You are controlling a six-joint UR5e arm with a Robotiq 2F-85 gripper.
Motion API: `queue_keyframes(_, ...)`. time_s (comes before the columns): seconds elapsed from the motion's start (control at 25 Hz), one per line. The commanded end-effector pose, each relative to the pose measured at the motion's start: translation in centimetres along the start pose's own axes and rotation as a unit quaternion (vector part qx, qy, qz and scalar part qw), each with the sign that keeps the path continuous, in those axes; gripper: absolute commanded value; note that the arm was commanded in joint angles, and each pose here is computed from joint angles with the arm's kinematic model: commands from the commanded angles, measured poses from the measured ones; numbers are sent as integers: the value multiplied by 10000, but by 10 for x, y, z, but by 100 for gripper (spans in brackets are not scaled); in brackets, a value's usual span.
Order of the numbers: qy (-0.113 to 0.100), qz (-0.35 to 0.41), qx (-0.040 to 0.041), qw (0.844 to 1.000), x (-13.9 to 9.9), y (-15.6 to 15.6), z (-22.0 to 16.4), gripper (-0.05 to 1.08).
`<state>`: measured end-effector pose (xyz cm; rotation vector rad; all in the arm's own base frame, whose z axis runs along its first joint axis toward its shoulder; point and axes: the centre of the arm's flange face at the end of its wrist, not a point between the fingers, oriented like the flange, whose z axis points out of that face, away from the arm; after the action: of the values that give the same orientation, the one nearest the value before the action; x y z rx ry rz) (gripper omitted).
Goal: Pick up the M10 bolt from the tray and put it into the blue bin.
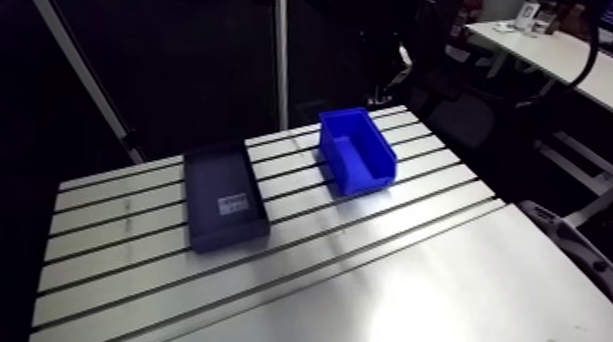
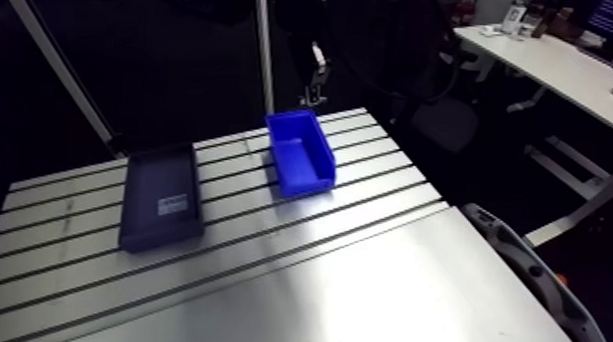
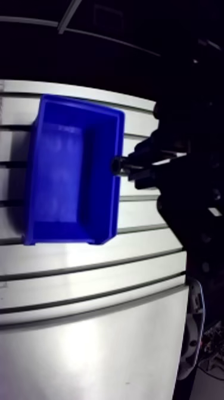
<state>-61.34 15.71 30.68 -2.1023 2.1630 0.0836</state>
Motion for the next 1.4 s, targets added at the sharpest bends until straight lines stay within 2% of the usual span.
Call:
queue_keyframes(0.04, -61, -128, 72, 9999, 3, 12, 31, 105)
queue_keyframes(0.12, -57, -117, 43, 9999, 3, 13, 31, 105)
queue_keyframes(0.24, -3, -85, 70, 9999, 5, 14, 36, 105)
queue_keyframes(0.44, 50, -37, 20, 10000, 20, 22, 35, 105)
queue_keyframes(0.52, 81, 6, 38, 10000, 24, 23, 39, 105)
queue_keyframes(0.84, 86, -9, 206, 9997, 34, 25, 58, 105)
queue_keyframes(0.96, 92, -14, 244, 9997, 35, 26, 63, 105)
queue_keyframes(1.0, 97, 19, 282, 9996, 35, 27, 68, 105)
queue_keyframes(1.04, 85, 55, 296, 9995, 34, 28, 72, 105)
queue_keyframes(1.08, 66, 75, 269, 9996, 35, 29, 73, 105)
queue_keyframes(1.16, 56, 76, 265, 9996, 35, 29, 77, 105)
queue_keyframes(1.4, 94, 102, 396, 9991, 37, 31, 95, 105)
